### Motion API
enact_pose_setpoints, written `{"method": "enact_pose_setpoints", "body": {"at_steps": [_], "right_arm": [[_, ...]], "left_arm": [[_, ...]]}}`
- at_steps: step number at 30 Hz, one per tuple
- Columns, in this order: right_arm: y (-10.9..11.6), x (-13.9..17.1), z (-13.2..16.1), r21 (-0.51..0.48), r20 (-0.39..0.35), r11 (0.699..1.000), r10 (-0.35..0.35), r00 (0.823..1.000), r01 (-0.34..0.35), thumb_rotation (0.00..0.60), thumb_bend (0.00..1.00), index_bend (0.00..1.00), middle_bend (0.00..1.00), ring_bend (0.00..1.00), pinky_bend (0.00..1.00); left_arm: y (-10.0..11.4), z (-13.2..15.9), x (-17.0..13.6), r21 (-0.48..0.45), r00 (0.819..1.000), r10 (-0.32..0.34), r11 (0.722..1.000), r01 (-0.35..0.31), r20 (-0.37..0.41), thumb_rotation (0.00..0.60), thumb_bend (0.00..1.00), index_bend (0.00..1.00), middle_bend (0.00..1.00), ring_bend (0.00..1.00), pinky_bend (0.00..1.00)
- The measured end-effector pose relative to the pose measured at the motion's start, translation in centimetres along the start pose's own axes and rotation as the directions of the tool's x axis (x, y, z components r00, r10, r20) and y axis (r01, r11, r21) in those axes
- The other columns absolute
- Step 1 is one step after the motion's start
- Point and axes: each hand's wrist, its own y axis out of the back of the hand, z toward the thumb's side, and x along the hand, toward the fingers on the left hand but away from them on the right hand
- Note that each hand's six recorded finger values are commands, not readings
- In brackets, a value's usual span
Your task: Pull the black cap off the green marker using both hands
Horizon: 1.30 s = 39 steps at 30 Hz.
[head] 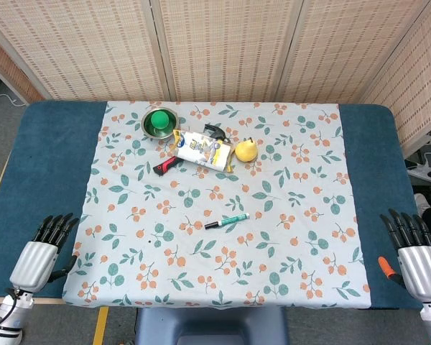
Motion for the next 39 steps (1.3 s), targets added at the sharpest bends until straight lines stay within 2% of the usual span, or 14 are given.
{"method": "enact_pose_setpoints", "body": {"at_steps": [5, 8, 13, 17, 21, 23, 26, 29, 33, 39], "right_arm": [[-0.6, -0.5, 0.7, -0.018, -0.024, 1.0, 0.005, 1.0, -0.005, 0.6, 0.19, 0.0, 0.0, 0.0, 0.0], [-1.0, -1.8, 1.9, -0.022, -0.063, 1.0, 0.012, 0.998, -0.013, 0.6, 0.19, 0.0, 0.01, 0.0, 0.0], [-2.2, -5.8, 6.2, -0.008, -0.184, 0.998, 0.058, 0.981, -0.06, 0.6, 0.19, 0.11, 0.14, 0.0, 0.0], [-3.7, -9.4, 12.2, 0.02, -0.313, 0.994, 0.104, 0.944, -0.103, 0.6, 0.19, 0.2, 0.22, 0.0, 0.0], [-5.3, -12.3, 19.9, 0.039, -0.438, 0.993, 0.113, 0.892, -0.107, 0.6, 0.19, 0.26, 0.26, 0.0, 0.0], [-6.4, -13.2, 23.2, 0.052, -0.476, 0.993, 0.121, 0.871, -0.11, 0.6, 0.19, 0.28, 0.27, 0.0, 0.0], [-8.2, -14.0, 26.7, 0.081, -0.501, 0.99, 0.138, 0.854, -0.112, 0.6, 0.19, 0.31, 0.28, 0.0, 0.0], [-9.6, -14.9, 28.8, 0.117, -0.503, 0.987, 0.153, 0.851, -0.108, 0.6, 0.2, 0.32, 0.29, 0.0, 0.0], [-11.4, -16.1, 30.1, 0.169, -0.479, 0.979, 0.184, 0.859, -0.115, 0.6, 0.21, 0.33, 0.29, 0.0, 0.0], [-12.2, -17.5, 30.9, 0.191, -0.452, 0.975, 0.19, 0.871, -0.113, 0.6, 0.24, 0.39, 0.32, 0.0, 0.0]], "left_arm": [[-0.4, 0.4, 0.1, 0.001, 1.0, -0.015, 1.0, 0.015, 0.014, 0.6, 0.39, 0.0, 0.0, 0.0, 0.03], [-0.5, 0.5, 0.2, -0.007, 1.0, -0.022, 1.0, 0.023, 0.019, 0.6, 0.39, 0.0, 0.0, 0.0, 0.03], [-0.6, 0.6, 0.6, -0.016, 0.999, -0.033, 0.999, 0.034, 0.024, 0.6, 0.39, 0.0, 0.0, 0.0, 0.03], [-0.9, 0.6, 0.7, -0.014, 0.999, -0.046, 0.999, 0.047, 0.024, 0.6, 0.39, 0.0, 0.0, 0.0, 0.03], [-1.1, 0.6, 0.7, -0.009, 0.998, -0.057, 0.998, 0.057, 0.016, 0.6, 0.39, 0.0, 0.0, 0.0, 0.03], [-1.0, 0.5, 0.6, -0.011, 0.998, -0.056, 0.998, 0.056, 0.014, 0.6, 0.39, 0.0, 0.0, 0.0, 0.03], [-0.9, 0.4, 0.6, -0.015, 0.998, -0.054, 0.998, 0.054, 0.013, 0.6, 0.39, 0.0, 0.0, 0.0, 0.03], [-0.8, 0.3, 0.5, -0.02, 0.998, -0.055, 0.998, 0.055, 0.011, 0.6, 0.39, 0.0, 0.0, 0.0, 0.03], [-0.7, 0.1, 0.4, -0.026, 0.998, -0.057, 0.998, 0.058, 0.009, 0.6, 0.39, 0.0, 0.0, 0.0, 0.03], [-0.6, 0.0, 0.4, -0.031, 0.998, -0.06, 0.998, 0.06, 0.009, 0.6, 0.39, 0.0, 0.0, 0.0, 0.03]]}}
